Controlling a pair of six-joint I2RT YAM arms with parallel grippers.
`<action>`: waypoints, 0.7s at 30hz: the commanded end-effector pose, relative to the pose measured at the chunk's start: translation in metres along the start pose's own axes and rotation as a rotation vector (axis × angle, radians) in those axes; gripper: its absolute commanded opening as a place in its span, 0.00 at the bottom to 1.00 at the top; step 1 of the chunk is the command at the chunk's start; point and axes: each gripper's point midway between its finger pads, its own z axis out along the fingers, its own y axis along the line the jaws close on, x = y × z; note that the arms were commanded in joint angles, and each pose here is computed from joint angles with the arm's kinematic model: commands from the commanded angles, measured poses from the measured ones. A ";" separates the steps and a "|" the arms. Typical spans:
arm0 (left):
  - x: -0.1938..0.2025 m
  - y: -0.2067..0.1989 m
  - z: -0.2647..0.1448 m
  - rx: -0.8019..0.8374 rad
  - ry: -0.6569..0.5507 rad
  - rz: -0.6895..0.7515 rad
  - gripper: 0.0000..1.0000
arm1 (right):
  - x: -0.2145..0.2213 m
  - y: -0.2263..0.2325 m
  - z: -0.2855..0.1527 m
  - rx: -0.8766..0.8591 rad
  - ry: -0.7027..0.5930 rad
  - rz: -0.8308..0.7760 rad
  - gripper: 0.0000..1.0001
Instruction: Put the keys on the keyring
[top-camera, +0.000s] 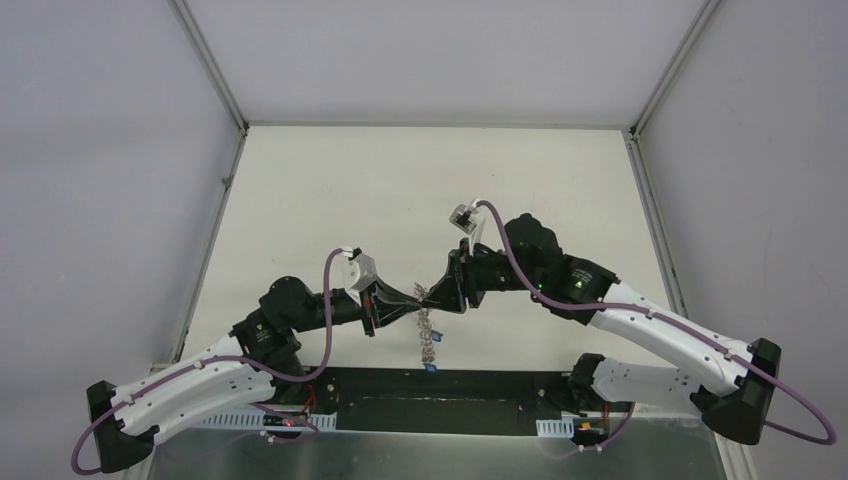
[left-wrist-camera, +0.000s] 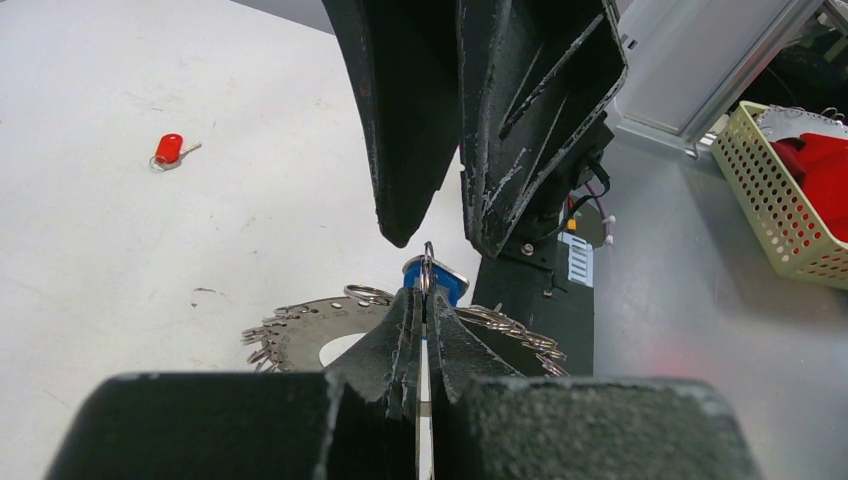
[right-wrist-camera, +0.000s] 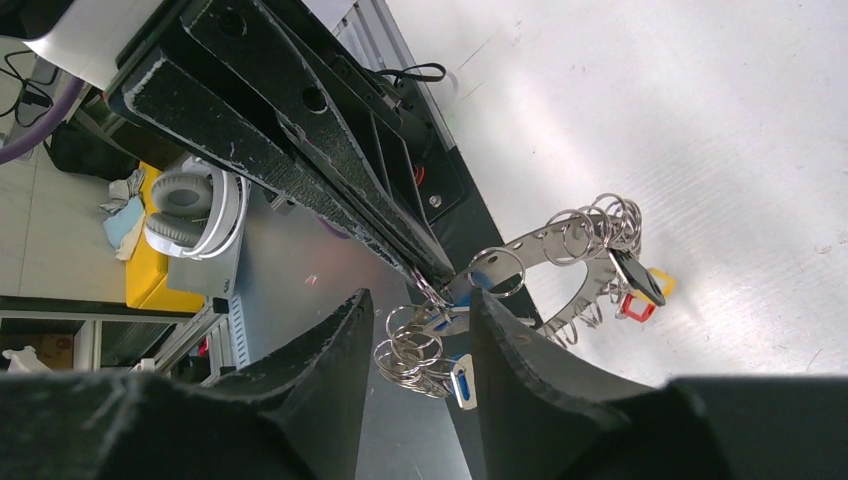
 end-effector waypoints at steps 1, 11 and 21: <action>-0.037 -0.015 0.000 0.049 -0.100 0.042 0.00 | -0.008 0.000 0.000 0.006 -0.033 -0.017 0.41; -0.036 -0.015 0.000 0.052 -0.098 0.041 0.00 | 0.001 -0.008 0.005 0.010 -0.005 -0.009 0.16; -0.038 -0.015 -0.001 0.051 -0.099 0.046 0.00 | 0.003 -0.010 0.001 0.017 -0.011 -0.021 0.00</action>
